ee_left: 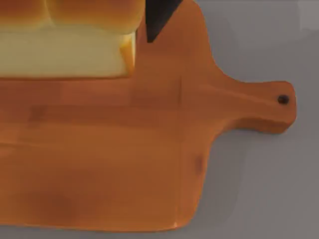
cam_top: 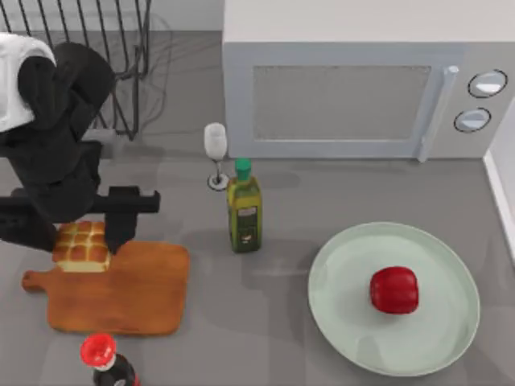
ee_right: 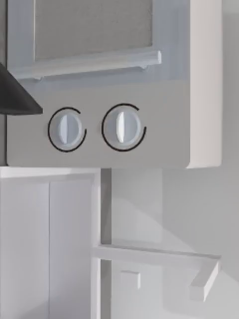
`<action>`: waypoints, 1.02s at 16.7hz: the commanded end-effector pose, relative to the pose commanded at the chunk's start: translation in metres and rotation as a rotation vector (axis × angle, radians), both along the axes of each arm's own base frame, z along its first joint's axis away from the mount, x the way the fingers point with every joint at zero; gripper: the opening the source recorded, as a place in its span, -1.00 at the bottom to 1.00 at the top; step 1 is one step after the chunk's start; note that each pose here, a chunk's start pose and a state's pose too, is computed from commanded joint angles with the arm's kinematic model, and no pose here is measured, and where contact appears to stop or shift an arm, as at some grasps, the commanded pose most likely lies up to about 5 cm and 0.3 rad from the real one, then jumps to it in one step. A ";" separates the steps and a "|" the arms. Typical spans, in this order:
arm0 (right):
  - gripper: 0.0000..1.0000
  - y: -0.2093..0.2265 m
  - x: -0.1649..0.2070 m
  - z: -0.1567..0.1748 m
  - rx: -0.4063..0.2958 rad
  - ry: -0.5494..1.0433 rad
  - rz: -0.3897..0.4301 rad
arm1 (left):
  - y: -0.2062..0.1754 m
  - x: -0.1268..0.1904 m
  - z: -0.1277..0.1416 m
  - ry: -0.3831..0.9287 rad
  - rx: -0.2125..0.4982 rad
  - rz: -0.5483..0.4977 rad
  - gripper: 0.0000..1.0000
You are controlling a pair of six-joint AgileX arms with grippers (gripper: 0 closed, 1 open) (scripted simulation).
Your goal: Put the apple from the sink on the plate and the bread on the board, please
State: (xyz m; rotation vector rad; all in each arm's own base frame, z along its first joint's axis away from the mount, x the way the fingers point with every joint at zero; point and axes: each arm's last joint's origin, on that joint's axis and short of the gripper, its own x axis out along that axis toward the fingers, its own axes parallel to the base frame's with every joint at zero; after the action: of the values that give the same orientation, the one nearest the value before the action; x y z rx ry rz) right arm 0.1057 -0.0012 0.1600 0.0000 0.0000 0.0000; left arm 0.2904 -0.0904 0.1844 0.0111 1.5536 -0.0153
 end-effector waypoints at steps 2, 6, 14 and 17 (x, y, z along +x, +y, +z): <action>1.00 0.000 0.000 0.000 0.000 0.000 0.000 | -0.003 -0.003 0.000 -0.005 -0.003 0.002 -1.00; 1.00 0.000 0.000 0.000 0.000 0.000 0.000 | -0.002 -0.002 -0.001 0.000 -0.001 0.004 -1.00; 1.00 0.000 0.000 0.000 0.000 0.000 0.000 | -0.003 -0.002 -0.021 -0.005 -0.003 -0.002 -1.00; 1.00 0.000 0.000 0.000 0.000 0.000 0.000 | -0.004 -0.002 -0.027 -0.021 -0.008 -0.001 -1.00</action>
State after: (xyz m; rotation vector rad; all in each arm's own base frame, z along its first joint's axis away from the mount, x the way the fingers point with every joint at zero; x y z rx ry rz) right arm 0.1057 -0.0012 0.1600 0.0000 0.0000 0.0000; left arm 0.2887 -0.0941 0.1571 0.0057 1.5324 -0.0222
